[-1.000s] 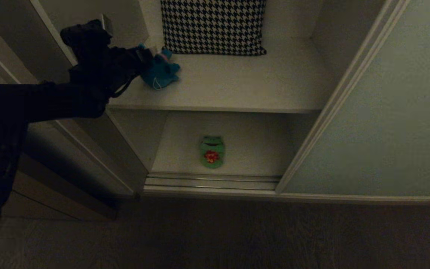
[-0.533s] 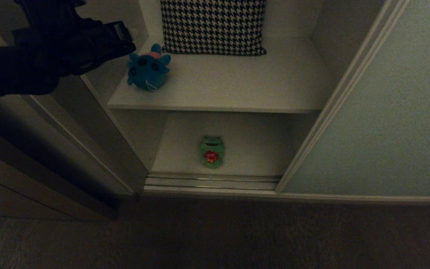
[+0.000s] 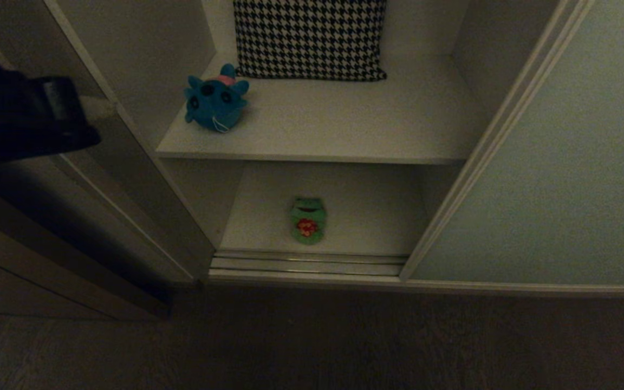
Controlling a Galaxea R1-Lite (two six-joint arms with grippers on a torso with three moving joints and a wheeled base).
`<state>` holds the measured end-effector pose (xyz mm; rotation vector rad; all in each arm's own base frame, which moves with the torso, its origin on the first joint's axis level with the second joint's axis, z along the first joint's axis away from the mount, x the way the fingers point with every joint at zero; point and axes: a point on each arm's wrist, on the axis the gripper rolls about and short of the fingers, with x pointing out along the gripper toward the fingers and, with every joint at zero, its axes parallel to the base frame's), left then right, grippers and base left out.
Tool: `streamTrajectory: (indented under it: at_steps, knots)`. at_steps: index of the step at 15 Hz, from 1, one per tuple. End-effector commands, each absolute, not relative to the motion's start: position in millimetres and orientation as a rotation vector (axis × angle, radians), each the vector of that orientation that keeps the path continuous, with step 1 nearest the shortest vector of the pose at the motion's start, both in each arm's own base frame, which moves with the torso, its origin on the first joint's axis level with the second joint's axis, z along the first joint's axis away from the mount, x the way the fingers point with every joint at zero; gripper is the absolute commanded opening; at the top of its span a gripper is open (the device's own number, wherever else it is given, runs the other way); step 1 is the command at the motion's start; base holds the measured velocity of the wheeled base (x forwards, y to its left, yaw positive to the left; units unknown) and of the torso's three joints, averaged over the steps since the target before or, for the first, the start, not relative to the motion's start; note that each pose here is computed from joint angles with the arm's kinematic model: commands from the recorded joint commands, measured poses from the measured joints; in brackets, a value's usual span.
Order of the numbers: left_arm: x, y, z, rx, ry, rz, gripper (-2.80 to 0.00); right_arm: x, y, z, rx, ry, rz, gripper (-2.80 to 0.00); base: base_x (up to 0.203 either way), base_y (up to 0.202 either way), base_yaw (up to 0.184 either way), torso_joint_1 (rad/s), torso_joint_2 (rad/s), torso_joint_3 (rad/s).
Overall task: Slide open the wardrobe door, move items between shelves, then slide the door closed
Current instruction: Place the green doll on the higher shelf
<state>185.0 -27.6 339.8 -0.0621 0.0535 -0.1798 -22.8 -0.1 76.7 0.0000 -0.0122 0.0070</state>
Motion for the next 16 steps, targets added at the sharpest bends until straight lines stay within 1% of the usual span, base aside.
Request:
streamTrajectory:
  at_steps: [1,2,4,6,8,10,12,14,16]
  knots:
    - [86,-12,330,-0.062,-0.018,-0.174,-2.8,-23,0,77,0.0,-0.015,0.008,-2.8,0.0,0.0,0.0,0.0,0.0,0.0]
    - [58,-8,313,-0.058,-0.01,-0.17,-2.8,-23,0,77,0.0,-0.015,0.008,-2.8,0.0,0.0,0.0,0.0,0.0,0.0]
    - [9,-2,265,-0.045,0.003,-0.155,-2.8,-23,0,77,0.0,-0.015,0.008,-2.8,0.0,0.0,0.0,0.0,0.0,0.0]
    - [-24,0,208,-0.031,0.023,-0.127,-2.8,-23,0,77,0.0,-0.015,0.008,-2.8,0.0,0.0,0.0,0.0,0.0,0.0]
    - [-34,0,150,-0.004,0.08,-0.095,-2.8,-23,0,77,0.0,-0.015,0.008,-2.8,0.0,0.0,0.0,0.0,0.0,0.0]
    - [-39,-1,111,0.034,0.086,-0.078,-2.8,-23,0,77,0.0,-0.015,0.008,-2.8,0.0,0.0,0.0,0.0,0.0,0.0]
    - [-33,-1,80,0.058,0.139,-0.062,-2.8,-23,0,77,0.0,-0.015,0.008,-2.8,0.0,0.0,0.0,0.0,0.0,0.0]
    - [-30,-1,77,0.074,0.108,-0.044,-2.8,-23,0,77,0.0,-0.015,0.008,-2.8,0.0,0.0,0.0,0.0,0.0,0.0]
    - [-25,-1,77,0.085,0.025,-0.044,-2.8,-23,0,77,0.0,-0.015,0.008,-2.8,0.0,0.0,0.0,0.0,0.0,0.0]
